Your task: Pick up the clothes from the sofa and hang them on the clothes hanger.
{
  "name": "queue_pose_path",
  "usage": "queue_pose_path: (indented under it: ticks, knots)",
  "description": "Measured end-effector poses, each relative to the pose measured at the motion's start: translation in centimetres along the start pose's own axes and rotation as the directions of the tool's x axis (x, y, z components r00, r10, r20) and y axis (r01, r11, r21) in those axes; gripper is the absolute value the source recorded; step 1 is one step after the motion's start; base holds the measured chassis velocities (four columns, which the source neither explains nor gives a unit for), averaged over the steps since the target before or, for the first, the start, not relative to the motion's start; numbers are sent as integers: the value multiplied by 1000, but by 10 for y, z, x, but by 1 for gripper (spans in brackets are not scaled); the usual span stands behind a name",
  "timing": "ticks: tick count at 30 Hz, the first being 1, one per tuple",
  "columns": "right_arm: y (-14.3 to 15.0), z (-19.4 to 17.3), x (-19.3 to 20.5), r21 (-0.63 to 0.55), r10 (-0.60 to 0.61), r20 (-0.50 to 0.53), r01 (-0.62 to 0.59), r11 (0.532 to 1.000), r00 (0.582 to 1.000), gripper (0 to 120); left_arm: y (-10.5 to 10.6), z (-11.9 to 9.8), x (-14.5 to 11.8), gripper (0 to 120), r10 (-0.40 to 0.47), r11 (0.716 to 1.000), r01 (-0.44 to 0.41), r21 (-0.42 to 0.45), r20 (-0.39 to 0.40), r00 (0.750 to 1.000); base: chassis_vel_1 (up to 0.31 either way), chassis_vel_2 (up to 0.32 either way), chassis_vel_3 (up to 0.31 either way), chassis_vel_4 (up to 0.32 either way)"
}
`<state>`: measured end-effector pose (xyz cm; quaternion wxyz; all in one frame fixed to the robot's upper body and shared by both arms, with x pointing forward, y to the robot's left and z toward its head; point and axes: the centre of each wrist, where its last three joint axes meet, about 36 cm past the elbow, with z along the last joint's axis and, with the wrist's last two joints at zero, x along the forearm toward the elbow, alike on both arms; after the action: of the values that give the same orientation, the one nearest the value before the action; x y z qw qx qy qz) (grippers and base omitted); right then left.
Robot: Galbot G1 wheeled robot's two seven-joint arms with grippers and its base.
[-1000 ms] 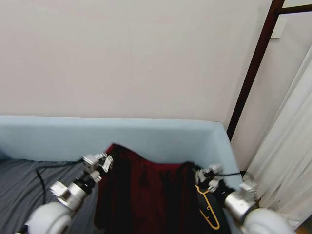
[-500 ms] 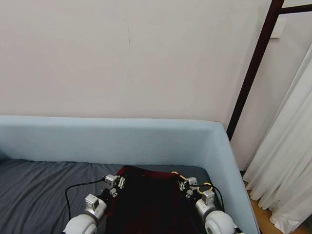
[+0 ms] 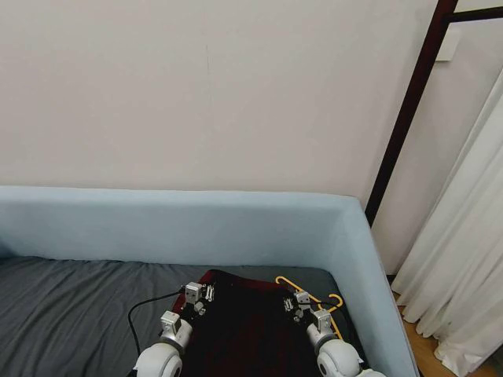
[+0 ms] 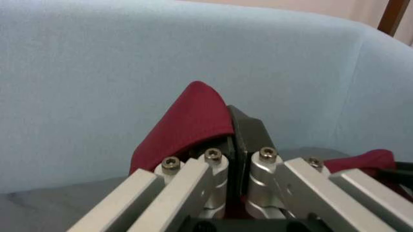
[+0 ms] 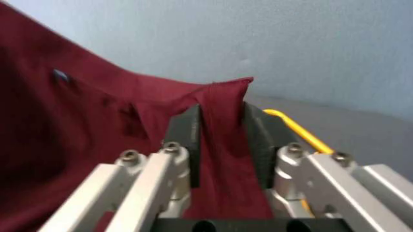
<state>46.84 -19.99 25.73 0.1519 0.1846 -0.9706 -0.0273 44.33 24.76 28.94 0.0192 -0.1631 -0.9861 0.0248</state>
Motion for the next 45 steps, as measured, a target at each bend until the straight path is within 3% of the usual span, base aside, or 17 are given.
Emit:
queue_pose_path:
  ticks: [1,5,7,11,13,19,27,33,37,40,45]
  knots:
    - [0,0,0,0,0,0,0,1000,1000,30,0,0,0,0,0,1000,0,0,0,1000,0,0,0,0]
    - [6,-40,17,-260,12,-59,-27,965,998,48,5,0,1,0,-4,1000,4,-9,-3,1000,0,0,0,0]
    - [5,-50,19,-288,29,-85,-52,956,996,52,6,1,3,0,-6,1000,6,-11,-6,1000,0,0,0,0]
    - [-15,-59,20,-172,126,-181,-157,972,975,66,10,1,8,0,-8,1000,8,-20,-11,1000,0,0,0,0]
    - [-34,-59,16,-62,199,-282,-225,972,938,77,11,1,11,0,-10,1000,10,-25,-12,1000,0,0,0,0]
    - [-71,-51,6,106,261,-415,-239,965,871,98,13,-3,18,0,-18,1000,18,-25,-3,1000,0,0,0,0]
    - [-105,-42,-11,166,294,-480,-243,956,826,100,18,-9,24,0,-16,999,16,-39,7,1000,0,0,0,0]
    - [-109,-38,-12,166,295,-504,-245,955,811,100,24,-12,25,0,-18,999,18,-51,7,1000,0,0,0,0]
    - [-112,-34,-7,173,289,-569,-231,957,770,100,29,-14,25,0,-23,998,23,-59,9,1000,0,0,0,0]
    - [-115,-31,-6,180,288,-579,-225,957,762,99,29,-13,25,0,-24,998,25,-60,9,1000,0,0,0,0]
    - [-119,-25,-7,167,282,-590,-227,959,757,82,28,-12,24,0,-25,998,25,-56,9,1000,0,0,0,0]
